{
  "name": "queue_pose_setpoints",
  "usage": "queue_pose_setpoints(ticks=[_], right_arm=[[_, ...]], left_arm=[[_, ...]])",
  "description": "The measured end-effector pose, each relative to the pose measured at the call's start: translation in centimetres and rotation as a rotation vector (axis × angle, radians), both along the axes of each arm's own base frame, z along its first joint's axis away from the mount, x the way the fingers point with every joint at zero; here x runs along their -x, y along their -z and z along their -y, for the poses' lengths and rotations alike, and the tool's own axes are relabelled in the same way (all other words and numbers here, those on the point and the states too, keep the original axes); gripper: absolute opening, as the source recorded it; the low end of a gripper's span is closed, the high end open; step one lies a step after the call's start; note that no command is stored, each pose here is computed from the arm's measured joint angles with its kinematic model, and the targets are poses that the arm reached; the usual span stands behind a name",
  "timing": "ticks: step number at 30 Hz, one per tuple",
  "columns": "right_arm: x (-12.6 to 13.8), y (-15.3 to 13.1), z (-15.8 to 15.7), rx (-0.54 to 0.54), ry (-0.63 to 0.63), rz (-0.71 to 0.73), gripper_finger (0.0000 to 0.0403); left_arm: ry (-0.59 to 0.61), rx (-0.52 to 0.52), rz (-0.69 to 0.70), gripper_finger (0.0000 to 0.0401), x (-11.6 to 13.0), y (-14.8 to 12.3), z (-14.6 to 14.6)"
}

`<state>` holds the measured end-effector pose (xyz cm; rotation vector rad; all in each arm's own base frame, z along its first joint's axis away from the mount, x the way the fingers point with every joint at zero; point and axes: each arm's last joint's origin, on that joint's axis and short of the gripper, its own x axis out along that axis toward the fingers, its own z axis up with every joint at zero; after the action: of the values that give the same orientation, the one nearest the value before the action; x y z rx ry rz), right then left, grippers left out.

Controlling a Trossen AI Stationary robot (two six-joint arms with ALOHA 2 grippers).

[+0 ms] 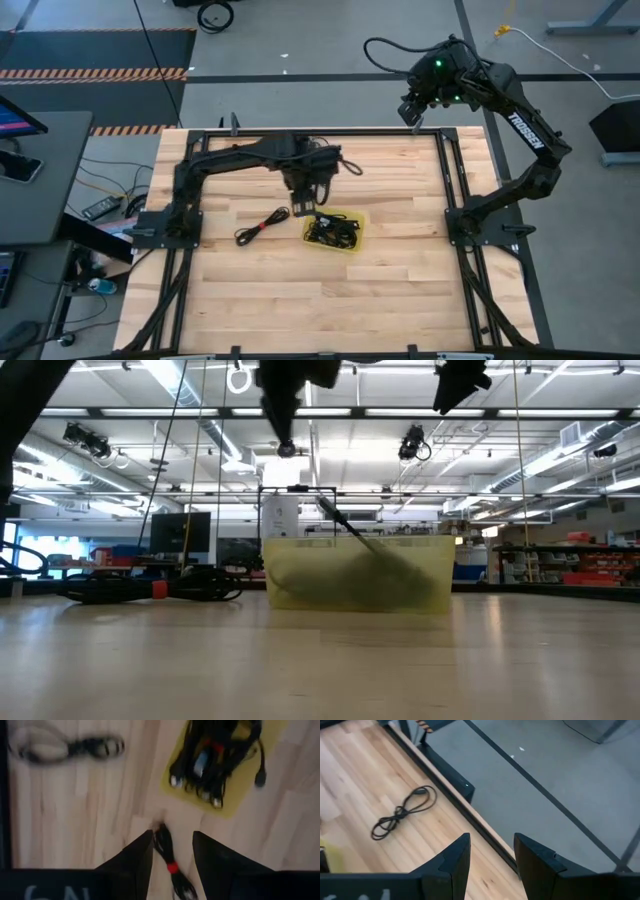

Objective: Pick and place USB-C Cables
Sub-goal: Put the black charger cable into the yellow bin

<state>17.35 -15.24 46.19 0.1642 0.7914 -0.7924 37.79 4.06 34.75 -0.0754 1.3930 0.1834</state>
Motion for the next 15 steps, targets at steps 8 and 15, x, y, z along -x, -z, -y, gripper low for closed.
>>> queue_pose_setpoints(ticks=[8, 15], right_arm=[[0.7, 0.0, 0.7, 0.005, 0.025, -0.017, 0.0158], [0.6, 0.0, 0.8, 0.014, 0.023, -0.010, 0.0158]], left_arm=[[-0.284, -0.003, -0.067, 0.0144, 6.1, 1.4, 2.0], [-0.621, 0.028, -0.037, 0.0144, 11.0, 5.4, 2.3]])
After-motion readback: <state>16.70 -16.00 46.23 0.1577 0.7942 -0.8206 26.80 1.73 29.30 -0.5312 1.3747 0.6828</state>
